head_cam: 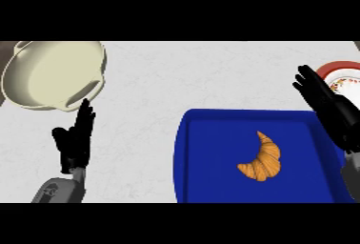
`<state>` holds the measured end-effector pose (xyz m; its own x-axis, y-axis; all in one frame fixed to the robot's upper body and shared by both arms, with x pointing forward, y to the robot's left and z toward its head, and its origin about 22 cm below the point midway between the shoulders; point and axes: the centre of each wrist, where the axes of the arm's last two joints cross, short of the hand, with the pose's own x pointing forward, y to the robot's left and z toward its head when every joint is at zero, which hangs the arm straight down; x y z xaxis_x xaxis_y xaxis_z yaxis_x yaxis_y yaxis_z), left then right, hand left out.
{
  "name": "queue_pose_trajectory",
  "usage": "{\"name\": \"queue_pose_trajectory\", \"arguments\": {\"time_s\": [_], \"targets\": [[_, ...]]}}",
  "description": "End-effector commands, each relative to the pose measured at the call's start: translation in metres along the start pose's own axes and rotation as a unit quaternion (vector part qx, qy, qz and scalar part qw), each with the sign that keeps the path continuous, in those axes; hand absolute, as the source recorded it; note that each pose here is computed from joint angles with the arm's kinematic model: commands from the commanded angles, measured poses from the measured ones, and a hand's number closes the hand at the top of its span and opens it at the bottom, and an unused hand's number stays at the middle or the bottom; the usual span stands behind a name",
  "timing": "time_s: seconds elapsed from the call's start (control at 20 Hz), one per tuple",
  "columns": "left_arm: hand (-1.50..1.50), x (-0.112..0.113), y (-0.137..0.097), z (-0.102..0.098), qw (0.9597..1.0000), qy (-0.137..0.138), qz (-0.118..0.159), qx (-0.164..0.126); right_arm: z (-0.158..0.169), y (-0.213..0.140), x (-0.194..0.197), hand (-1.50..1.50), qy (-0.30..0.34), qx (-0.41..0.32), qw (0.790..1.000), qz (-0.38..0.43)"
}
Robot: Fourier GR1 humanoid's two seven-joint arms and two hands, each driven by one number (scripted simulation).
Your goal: Pick the croissant from the tray and place it in the plate
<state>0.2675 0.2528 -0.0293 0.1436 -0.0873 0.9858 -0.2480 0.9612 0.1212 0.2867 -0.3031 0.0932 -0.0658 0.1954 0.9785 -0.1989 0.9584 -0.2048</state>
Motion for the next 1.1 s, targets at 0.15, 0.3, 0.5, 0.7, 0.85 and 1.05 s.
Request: {"name": "queue_pose_trajectory", "arguments": {"time_s": [0.15,0.3,0.5,0.7,0.85,1.05], "targets": [[0.00,-0.030,0.029,0.023,0.9946,0.100,-0.013,-0.023,0.023,-0.052,0.026,1.50,-0.070,-0.215,0.973,0.044],[0.00,-0.021,0.005,0.022,0.9948,0.086,0.006,-0.054,0.051,-0.097,0.024,1.50,0.079,-0.215,0.923,0.308],[0.00,-0.027,0.012,0.038,0.9887,0.121,0.026,-0.085,0.077,-0.083,-0.005,-1.50,-0.012,-0.483,0.859,0.169],[0.00,-0.022,0.010,0.040,0.9856,0.119,0.034,-0.116,0.111,-0.029,-0.020,-1.50,-0.062,-0.497,0.853,0.144],[0.00,-0.017,0.003,0.043,0.9837,0.128,0.032,-0.123,0.139,-0.006,-0.014,-1.50,-0.046,-0.472,0.864,0.172],[0.00,-0.011,-0.003,0.029,0.9839,0.124,0.024,-0.126,0.145,0.000,0.003,-1.50,0.031,-0.415,0.881,0.225]]}}
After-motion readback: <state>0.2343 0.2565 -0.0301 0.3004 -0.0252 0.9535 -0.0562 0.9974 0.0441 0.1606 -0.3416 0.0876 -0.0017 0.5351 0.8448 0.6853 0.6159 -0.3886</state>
